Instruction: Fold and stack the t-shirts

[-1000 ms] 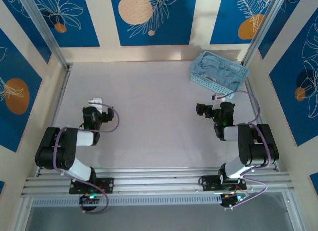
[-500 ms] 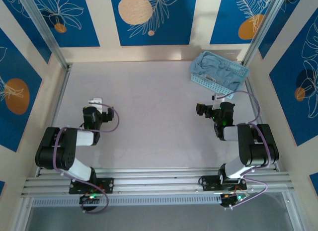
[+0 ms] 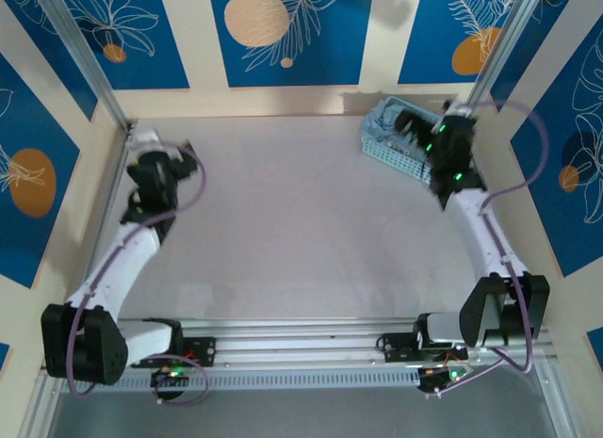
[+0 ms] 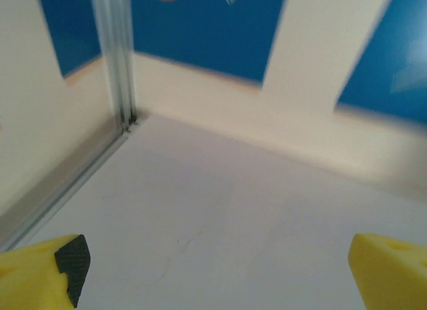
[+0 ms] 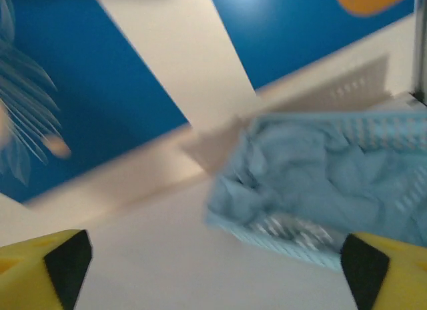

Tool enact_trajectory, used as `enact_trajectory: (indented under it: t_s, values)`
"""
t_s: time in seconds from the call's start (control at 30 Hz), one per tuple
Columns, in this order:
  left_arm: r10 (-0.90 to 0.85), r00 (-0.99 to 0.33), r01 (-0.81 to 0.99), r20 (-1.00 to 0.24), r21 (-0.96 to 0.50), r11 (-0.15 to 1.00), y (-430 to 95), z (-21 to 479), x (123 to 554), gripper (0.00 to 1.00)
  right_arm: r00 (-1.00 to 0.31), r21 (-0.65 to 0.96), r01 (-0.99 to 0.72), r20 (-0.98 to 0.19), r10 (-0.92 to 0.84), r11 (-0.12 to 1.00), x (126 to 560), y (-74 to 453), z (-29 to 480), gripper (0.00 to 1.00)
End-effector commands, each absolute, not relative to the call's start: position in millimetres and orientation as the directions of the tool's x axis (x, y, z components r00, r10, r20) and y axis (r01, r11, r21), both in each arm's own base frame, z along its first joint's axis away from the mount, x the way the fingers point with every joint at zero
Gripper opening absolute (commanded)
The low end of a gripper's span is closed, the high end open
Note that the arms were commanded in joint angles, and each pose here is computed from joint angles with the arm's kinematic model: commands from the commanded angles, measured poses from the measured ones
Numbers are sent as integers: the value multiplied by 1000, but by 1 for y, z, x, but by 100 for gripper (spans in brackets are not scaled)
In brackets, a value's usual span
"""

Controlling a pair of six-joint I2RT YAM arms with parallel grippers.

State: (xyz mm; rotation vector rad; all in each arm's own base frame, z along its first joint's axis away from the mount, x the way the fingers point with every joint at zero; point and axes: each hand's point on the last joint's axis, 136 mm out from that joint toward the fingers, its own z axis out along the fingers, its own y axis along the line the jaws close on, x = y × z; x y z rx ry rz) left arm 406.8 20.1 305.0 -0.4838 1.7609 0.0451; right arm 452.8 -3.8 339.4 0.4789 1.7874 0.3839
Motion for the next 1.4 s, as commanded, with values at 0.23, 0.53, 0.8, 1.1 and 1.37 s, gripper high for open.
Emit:
enact_trajectory:
  t_s: [0.23,0.53,0.8,1.1,1.37]
  values:
    - [-498,-620,-200,-606,-492,847,-88,243,442,100,-623,547,485,-332,708,682,521,-25,217,62]
    - [-329,-772,7,-543,-525,851,-174,229,420,92,-729,404,528,-236,642,747,558,-34,130,76]
    - [-292,-796,14,-531,-498,867,-180,225,409,91,-788,259,546,-163,593,797,561,-31,60,95]
    - [-280,-800,-7,-530,-459,889,-171,225,403,91,-806,244,554,-85,586,796,558,-13,16,46]
    - [-274,-791,-2,-547,-445,895,-167,233,398,89,-766,300,495,-293,572,816,581,-24,85,0]
